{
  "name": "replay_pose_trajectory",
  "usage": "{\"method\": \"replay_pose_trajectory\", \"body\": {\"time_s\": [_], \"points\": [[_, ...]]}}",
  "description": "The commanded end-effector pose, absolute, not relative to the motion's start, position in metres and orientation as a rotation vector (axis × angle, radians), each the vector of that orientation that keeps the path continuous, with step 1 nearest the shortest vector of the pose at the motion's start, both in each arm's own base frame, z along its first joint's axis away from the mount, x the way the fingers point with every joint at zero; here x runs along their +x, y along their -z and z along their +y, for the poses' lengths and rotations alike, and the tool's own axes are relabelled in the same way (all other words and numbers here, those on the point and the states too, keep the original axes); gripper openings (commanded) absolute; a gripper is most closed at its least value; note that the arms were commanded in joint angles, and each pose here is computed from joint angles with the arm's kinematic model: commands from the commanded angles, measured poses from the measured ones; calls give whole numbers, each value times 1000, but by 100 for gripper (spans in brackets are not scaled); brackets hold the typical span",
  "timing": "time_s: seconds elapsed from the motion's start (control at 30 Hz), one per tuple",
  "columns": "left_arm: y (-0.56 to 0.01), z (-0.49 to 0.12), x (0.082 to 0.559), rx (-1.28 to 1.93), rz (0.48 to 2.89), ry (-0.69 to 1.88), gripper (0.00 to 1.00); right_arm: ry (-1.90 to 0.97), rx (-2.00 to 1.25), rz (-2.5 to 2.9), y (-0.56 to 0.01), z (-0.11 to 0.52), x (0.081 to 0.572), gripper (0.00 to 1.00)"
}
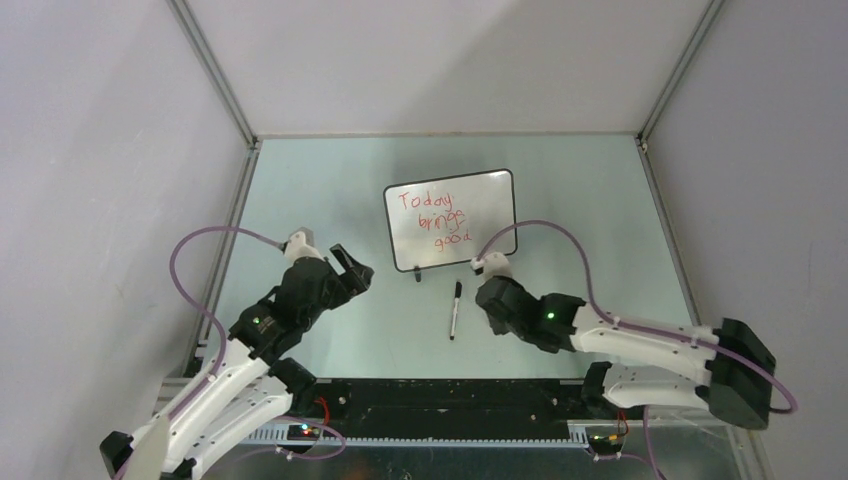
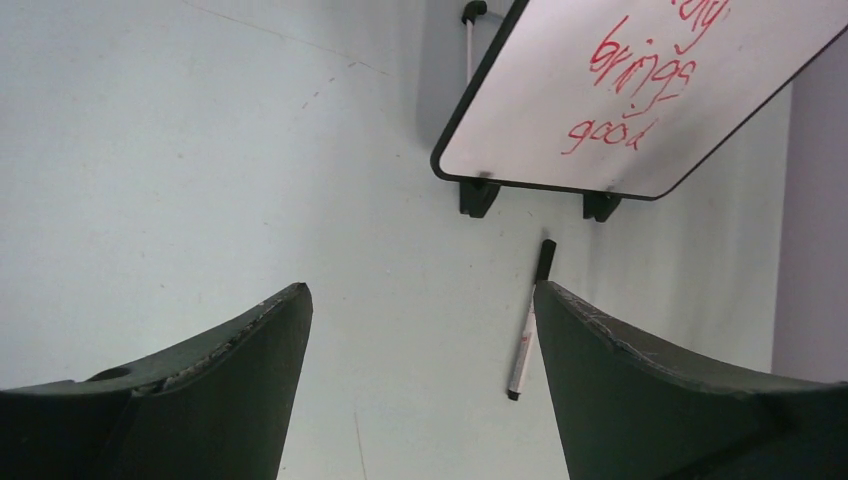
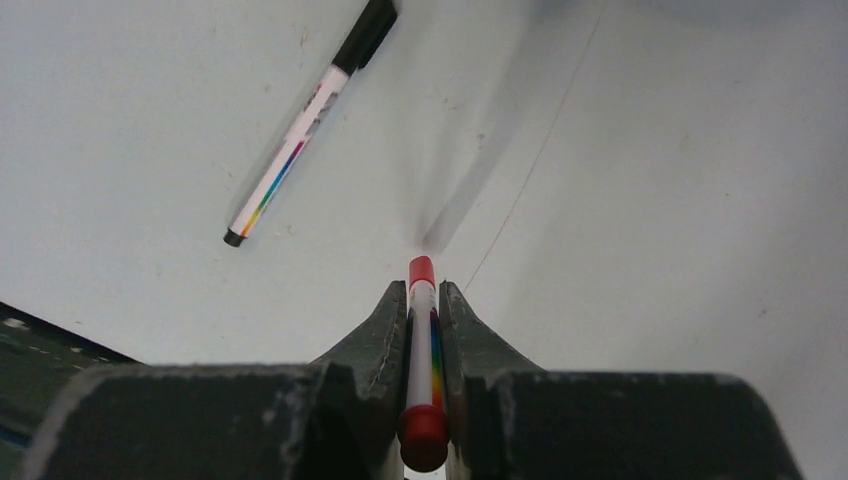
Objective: Write a sentence on the whiteboard
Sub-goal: Put down the whiteboard marker at the center of the board.
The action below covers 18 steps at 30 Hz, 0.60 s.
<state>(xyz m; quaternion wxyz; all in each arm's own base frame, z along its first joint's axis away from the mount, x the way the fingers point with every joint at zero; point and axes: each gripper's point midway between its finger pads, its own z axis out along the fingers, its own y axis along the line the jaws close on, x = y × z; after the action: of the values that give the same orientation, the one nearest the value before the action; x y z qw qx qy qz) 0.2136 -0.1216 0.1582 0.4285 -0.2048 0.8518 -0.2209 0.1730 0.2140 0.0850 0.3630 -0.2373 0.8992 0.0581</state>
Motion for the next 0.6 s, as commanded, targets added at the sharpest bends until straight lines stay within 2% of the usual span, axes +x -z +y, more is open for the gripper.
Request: {"method": "replay_pose_trajectory", "body": {"time_s": [0.0, 0.2, 0.37, 0.57], "points": [[-170, -103, 222, -490, 2059, 445, 87, -415, -428, 2273, -123, 212, 178, 0], [-159, -88, 230, -545, 2038, 326, 89, -787, -209, 2274, -133, 210, 190, 0], [-151, -87, 232, -567, 2027, 326, 89, -903, -89, 2241, -133, 202, 203, 1], [-155, -77, 232, -573, 1954, 314, 89, -1056, 46, 2147, -133, 200, 229, 7]]}}
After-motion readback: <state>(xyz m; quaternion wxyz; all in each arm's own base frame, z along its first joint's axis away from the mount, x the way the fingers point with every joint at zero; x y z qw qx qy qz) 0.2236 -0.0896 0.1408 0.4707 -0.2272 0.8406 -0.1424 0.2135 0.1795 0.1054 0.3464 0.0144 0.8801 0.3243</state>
